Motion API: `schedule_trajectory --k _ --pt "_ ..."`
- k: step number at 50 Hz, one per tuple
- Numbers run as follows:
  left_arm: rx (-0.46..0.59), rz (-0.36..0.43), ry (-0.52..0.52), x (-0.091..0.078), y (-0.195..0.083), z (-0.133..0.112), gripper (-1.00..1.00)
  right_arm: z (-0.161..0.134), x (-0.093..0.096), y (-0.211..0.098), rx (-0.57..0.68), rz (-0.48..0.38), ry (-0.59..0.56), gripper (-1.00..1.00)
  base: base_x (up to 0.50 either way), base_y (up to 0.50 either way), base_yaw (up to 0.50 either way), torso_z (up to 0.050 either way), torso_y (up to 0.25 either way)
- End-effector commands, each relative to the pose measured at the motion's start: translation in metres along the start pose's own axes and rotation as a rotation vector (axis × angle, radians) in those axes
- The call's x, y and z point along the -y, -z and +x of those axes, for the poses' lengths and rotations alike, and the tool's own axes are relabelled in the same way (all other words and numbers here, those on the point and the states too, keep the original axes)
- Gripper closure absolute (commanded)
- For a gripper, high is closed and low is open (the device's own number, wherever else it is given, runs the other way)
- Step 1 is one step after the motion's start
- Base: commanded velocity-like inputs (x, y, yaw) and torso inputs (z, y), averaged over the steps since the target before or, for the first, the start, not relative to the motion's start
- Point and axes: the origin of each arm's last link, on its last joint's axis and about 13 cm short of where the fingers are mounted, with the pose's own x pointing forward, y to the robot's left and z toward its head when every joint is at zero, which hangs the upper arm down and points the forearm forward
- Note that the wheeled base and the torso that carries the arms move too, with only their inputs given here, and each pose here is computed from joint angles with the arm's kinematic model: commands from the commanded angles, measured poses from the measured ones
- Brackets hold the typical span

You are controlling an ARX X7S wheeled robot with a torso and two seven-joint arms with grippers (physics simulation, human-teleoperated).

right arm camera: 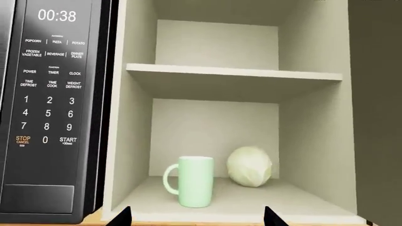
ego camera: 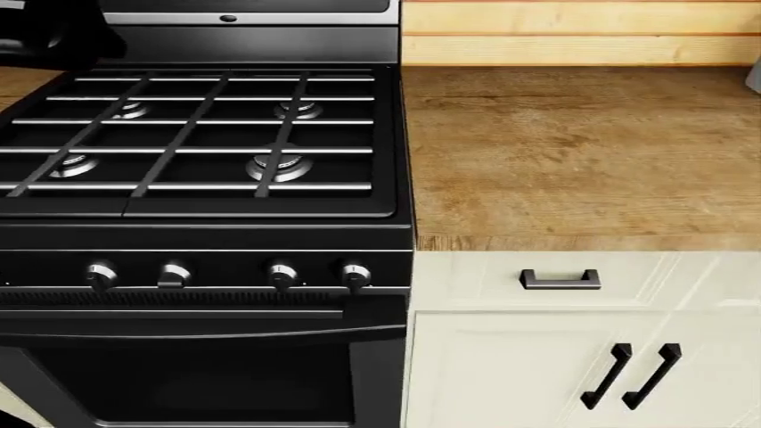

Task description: Pick the mug from the cabinet, place it under the coffee machine dispenser, and press the start button.

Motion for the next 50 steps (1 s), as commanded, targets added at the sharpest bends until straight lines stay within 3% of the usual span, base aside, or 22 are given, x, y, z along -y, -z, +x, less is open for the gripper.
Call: schedule_trajectory --k 1,17,27,36,50 --pt "0.004 0.000 0.007 0.001 -0.001 0.000 -1.00 0.001 -0.002 0.000 0.014 0.012 -0.019 -1.00 0.04 0.00 0.00 0.000 0.000" --pt "0.016 -0.007 0.013 0.000 -0.003 -0.003 -1.00 0.001 -0.002 -0.003 0.031 -0.006 -0.002 -1.00 0.12 0.00 0.00 0.000 0.000" --pt "0.237 -0.054 0.029 -0.002 -0.036 -0.018 -1.00 0.000 -0.002 -0.003 0.031 -0.010 0.000 -1.00 0.12 0.00 0.00 0.000 0.000" --pt "0.310 -0.057 0.059 -0.003 -0.049 -0.029 -1.00 0.000 -0.004 -0.006 0.039 -0.010 -0.007 -1.00 0.12 0.00 0.00 0.000 0.000" --pt "0.309 -0.056 0.058 -0.003 -0.046 -0.030 -1.00 -0.001 -0.001 -0.006 0.018 -0.027 -0.004 -1.00 0.12 0.00 0.00 0.000 0.000"
